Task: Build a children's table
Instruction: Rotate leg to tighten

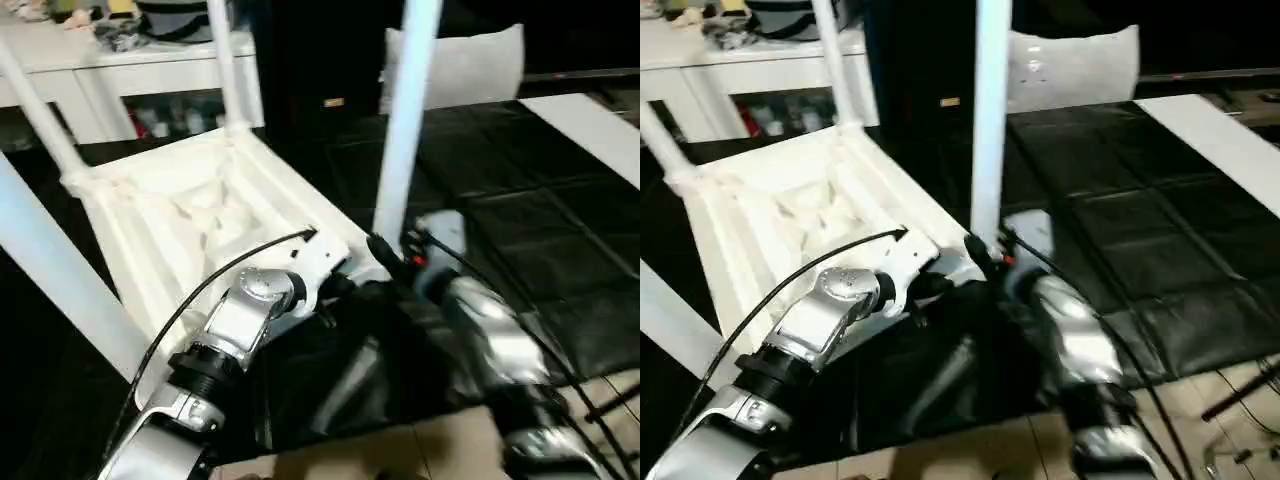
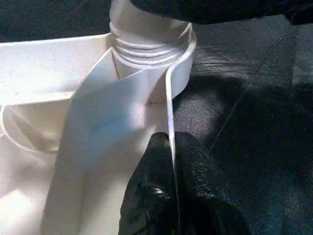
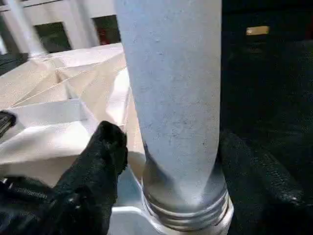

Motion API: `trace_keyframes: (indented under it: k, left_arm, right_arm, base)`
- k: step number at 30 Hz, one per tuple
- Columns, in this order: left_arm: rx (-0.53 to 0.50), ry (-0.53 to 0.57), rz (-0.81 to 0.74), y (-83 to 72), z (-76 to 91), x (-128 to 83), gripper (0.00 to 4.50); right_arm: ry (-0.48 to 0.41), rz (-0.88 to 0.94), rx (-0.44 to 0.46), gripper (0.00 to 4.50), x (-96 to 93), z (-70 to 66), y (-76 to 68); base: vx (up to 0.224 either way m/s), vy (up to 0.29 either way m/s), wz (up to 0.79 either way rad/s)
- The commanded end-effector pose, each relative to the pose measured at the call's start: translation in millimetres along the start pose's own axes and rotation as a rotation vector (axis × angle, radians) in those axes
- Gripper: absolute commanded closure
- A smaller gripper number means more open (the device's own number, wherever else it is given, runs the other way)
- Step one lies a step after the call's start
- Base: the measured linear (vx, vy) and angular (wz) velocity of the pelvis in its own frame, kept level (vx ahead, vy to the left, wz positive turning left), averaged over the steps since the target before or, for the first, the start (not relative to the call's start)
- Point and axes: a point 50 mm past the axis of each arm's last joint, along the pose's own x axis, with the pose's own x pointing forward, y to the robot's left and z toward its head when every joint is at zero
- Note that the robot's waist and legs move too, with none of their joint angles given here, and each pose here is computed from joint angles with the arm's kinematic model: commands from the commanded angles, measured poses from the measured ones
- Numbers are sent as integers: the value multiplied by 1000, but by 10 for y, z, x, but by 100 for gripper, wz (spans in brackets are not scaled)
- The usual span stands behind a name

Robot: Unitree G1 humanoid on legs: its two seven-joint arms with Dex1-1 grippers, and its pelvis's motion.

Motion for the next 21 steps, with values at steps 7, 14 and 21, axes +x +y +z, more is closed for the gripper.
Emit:
trace_keyframes:
  k: [7,14,21]
  left_arm:
    - [146,-14,-182,33,-176,-223,450]
    - [328,25,-434,-11,-278,-445,450]
    - [413,66,-601,-48,-303,-522,450]
  right_arm:
    - [17,302,-117,62,-436,207,-193]
    - [121,590,-206,62,-628,355,-254]
    - [217,805,-201,115,-590,314,-135]
  base:
    - [8,-15,0]
    - [6,-10,0]
    - [0,0,0]
